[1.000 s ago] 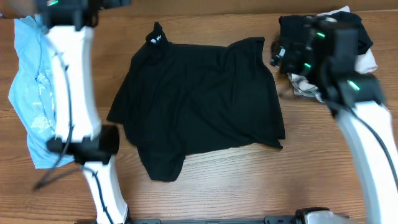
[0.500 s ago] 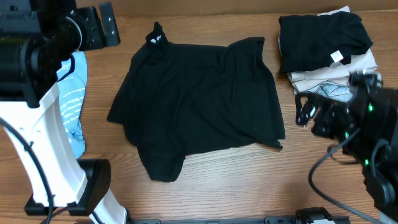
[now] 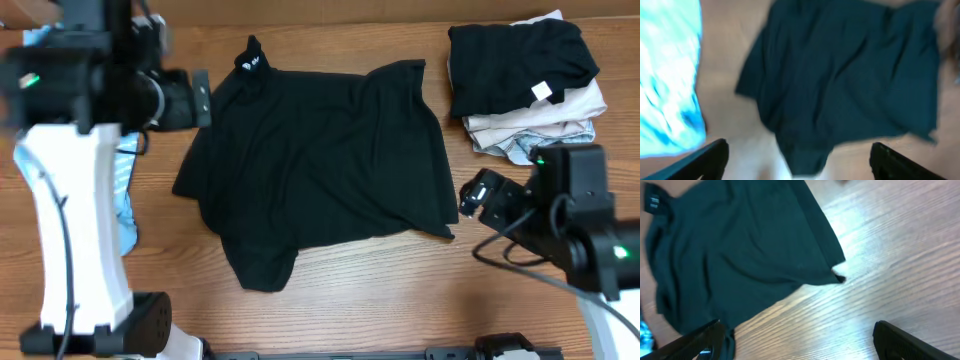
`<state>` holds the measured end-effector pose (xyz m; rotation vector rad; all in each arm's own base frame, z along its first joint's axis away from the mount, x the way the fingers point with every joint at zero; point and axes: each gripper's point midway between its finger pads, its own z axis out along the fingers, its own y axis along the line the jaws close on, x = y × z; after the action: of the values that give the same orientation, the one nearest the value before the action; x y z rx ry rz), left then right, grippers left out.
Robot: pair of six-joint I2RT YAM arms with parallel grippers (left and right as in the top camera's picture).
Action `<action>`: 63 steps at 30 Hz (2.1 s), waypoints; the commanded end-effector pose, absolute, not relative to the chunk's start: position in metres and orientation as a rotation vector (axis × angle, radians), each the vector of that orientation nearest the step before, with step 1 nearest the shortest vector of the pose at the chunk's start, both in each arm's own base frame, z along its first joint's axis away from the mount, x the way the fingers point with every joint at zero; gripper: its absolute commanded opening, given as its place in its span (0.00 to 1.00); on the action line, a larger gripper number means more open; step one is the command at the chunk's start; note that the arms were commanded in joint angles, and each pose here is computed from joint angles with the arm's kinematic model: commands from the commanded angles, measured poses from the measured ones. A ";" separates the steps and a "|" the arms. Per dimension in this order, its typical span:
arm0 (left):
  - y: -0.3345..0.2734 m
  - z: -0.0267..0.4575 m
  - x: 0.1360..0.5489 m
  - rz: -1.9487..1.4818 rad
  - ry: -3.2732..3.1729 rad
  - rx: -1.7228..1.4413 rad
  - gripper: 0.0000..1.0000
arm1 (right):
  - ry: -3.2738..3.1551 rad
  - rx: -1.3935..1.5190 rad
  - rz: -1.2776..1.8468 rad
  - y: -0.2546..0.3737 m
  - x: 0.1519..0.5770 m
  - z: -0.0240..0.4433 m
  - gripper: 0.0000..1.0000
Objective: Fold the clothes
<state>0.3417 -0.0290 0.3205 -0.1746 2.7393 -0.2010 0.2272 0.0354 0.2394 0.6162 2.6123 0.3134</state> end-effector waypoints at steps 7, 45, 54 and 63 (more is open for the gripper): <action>-0.071 0.160 0.307 -0.071 3.145 0.025 0.82 | 2.769 0.695 0.356 0.049 0.250 0.172 0.98; -0.138 0.043 0.155 0.136 3.296 0.672 0.58 | 2.821 0.672 0.296 0.047 0.263 0.150 1.00; -0.130 0.020 0.147 0.300 3.368 0.731 0.59 | 2.821 0.662 0.284 0.045 0.263 0.150 1.00; -0.113 0.005 0.155 0.528 3.352 0.700 0.52 | 2.811 0.655 0.289 0.046 0.266 0.151 1.00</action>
<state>0.1523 -0.1204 0.0107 0.7230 3.3708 0.4244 0.2637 0.0479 0.1499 0.6678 2.8204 0.3023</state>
